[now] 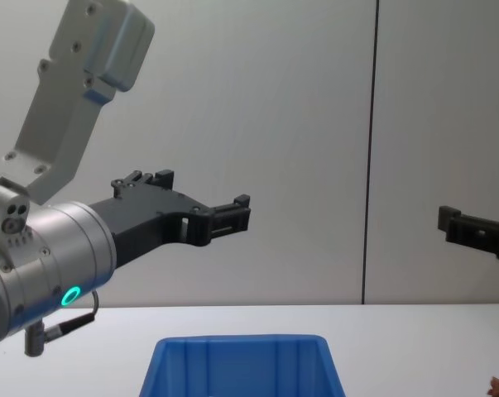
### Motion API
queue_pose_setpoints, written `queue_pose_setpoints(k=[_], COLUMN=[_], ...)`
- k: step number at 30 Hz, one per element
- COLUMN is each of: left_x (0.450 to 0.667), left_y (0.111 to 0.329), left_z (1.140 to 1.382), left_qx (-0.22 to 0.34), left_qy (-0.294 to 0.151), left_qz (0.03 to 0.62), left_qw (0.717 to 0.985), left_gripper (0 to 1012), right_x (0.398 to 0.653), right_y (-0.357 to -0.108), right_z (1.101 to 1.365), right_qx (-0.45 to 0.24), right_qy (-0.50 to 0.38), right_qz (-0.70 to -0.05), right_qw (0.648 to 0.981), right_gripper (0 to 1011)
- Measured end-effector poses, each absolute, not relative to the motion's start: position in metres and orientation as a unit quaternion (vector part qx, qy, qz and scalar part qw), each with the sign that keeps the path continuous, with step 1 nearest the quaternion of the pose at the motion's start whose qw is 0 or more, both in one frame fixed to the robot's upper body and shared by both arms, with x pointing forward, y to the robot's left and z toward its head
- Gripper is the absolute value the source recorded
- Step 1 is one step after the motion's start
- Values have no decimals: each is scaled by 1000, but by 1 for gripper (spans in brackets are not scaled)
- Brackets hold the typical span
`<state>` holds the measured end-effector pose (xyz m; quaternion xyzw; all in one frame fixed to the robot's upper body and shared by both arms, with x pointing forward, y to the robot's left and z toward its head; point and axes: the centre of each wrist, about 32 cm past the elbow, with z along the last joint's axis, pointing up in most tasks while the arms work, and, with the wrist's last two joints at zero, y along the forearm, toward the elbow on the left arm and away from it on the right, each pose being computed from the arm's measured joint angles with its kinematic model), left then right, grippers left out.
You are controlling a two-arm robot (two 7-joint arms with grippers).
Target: Pick up the two dolls from the table and place them into the box.
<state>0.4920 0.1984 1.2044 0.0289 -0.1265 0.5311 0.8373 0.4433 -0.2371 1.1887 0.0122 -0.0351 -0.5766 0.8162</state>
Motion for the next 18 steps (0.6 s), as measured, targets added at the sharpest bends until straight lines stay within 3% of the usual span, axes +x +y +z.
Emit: queue_pose_setpoints(k=[18], left_x=[492], left_y=[198], left_z=[1204], left_qx=[29], left_qy=[-126], left_qz=[531], left_qw=[837], left_gripper=[1001], right_x=[443], right_y=[-237], right_z=[1189], right_qx=[12], right_qy=[-35], right_qz=[-577], right_qw=[816], right_gripper=[1001])
